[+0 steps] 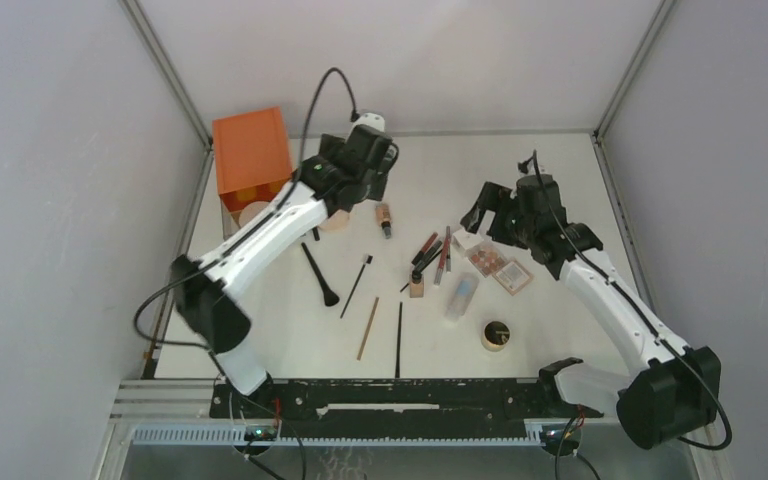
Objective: Organize the makeup
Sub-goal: Pick up the makeup tool from the center of the board.
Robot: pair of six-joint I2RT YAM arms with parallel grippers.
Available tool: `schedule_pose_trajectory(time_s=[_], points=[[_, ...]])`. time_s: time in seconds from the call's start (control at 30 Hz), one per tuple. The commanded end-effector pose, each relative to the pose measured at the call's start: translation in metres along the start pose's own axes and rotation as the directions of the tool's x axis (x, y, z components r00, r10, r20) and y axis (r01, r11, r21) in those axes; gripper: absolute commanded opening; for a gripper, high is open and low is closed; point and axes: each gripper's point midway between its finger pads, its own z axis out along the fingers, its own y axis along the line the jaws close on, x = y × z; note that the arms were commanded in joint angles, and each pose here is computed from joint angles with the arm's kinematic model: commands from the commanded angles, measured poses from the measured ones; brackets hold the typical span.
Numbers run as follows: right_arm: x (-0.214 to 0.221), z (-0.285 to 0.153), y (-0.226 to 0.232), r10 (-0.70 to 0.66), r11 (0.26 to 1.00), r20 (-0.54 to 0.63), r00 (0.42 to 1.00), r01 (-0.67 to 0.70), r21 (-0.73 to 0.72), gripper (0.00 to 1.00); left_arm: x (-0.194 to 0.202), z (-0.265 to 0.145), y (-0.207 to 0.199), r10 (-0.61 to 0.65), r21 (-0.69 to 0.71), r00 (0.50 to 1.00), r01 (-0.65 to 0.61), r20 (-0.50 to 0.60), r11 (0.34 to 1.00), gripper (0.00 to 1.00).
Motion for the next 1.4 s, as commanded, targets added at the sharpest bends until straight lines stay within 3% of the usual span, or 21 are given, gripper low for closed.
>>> schedule_pose_trajectory(time_s=[0.0, 0.2, 0.4, 0.6, 0.93, 1.37], points=[[-0.019, -0.032, 0.004, 0.036, 0.999, 0.098, 0.995, -0.033, -0.031, 1.0, -0.02, 0.05, -0.031, 0.051, -0.022, 0.999, -0.051, -0.018, 0.998, 0.93], [-0.019, -0.051, 0.003, 0.1, 0.993, 0.092, 0.991, -0.093, -0.074, 0.99, 0.006, 0.125, -0.043, 0.1, -0.153, 0.982, -0.125, -0.159, 0.98, 0.84], [-0.016, -0.064, 0.005, 0.099, 0.992, 0.101, 0.99, -0.09, -0.092, 0.97, 0.045, 0.165, -0.031, 0.003, -0.196, 0.972, -0.05, -0.234, 0.979, 0.73], [-0.017, -0.063, 0.008, 0.11, 0.989, 0.092, 0.99, -0.099, -0.113, 0.97, 0.07, 0.191, -0.028, 0.002, -0.193, 0.959, -0.059, -0.284, 0.979, 0.65], [-0.013, -0.057, 0.007, 0.126, 0.987, 0.071, 0.99, -0.118, -0.107, 0.96, 0.122, 0.21, -0.031, 0.038, -0.148, 0.908, -0.109, -0.418, 0.983, 0.65], [-0.009, -0.047, 0.011, 0.141, 0.984, 0.052, 0.989, -0.134, -0.114, 0.96, 0.14, 0.211, -0.014, -0.049, -0.128, 0.881, -0.013, -0.471, 0.992, 0.65]])
